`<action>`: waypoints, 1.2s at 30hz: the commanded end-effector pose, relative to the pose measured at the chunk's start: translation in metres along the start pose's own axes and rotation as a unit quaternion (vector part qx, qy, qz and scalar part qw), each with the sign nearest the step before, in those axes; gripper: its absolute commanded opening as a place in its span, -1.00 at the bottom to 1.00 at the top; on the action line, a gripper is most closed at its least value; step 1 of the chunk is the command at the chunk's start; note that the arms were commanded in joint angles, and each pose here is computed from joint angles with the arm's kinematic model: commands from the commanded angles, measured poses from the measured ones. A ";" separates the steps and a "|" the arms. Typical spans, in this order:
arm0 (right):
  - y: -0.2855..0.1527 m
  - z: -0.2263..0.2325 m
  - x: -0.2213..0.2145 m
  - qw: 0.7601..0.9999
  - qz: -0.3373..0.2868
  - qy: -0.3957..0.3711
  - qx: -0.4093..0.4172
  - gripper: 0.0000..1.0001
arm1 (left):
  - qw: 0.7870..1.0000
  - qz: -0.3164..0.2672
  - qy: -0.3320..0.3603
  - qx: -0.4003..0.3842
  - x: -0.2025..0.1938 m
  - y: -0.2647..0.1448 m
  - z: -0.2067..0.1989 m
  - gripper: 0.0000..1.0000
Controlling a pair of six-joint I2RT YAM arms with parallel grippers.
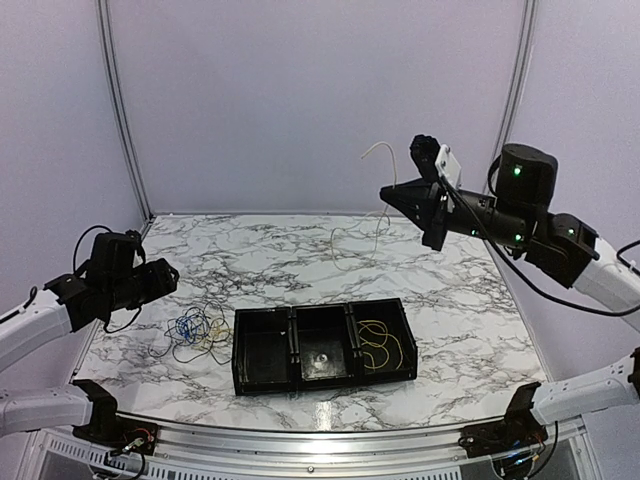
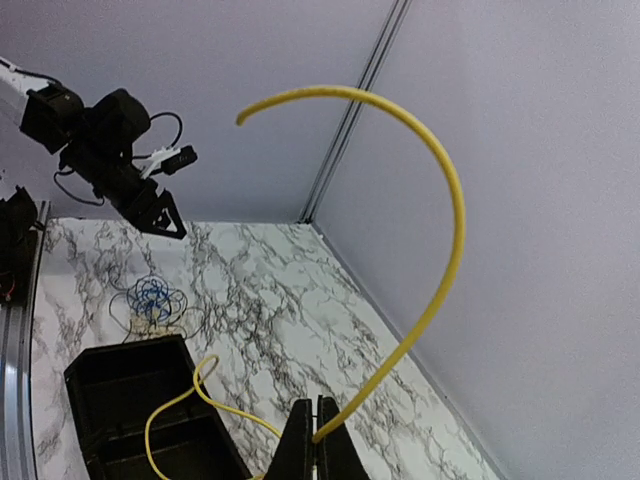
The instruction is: Untangle the cables
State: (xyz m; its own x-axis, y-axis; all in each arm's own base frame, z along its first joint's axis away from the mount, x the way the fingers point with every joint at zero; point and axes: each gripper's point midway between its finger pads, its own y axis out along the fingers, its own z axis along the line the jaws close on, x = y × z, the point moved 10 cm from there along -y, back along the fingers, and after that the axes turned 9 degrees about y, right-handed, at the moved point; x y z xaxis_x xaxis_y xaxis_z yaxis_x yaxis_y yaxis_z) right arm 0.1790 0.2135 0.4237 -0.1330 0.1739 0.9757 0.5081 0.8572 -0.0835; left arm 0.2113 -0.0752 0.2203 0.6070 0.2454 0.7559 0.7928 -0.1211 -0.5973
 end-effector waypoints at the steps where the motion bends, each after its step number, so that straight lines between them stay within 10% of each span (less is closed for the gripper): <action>1: -0.022 0.007 -0.044 0.995 0.098 0.001 -0.023 -1.00 | 0.999 0.024 0.026 0.018 0.005 0.005 -0.003 0.48; 25: -0.004 0.033 -0.193 0.952 0.302 0.057 0.008 -1.00 | 0.996 0.086 0.024 0.022 0.001 0.024 -0.010 0.49; 36: 0.015 0.020 -0.201 0.954 0.278 0.108 0.017 -1.00 | 0.995 0.092 0.000 0.035 -0.013 0.022 -0.001 0.50</action>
State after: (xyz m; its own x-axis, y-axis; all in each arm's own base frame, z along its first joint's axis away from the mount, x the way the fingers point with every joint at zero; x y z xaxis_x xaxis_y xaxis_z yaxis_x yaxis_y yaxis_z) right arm 0.1859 0.1863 0.2016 0.3645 0.5874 0.7225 0.4323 0.5805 -0.6900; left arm 0.2286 -0.0861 0.2060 0.7274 0.2071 0.6543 0.6827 -0.1219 -0.7204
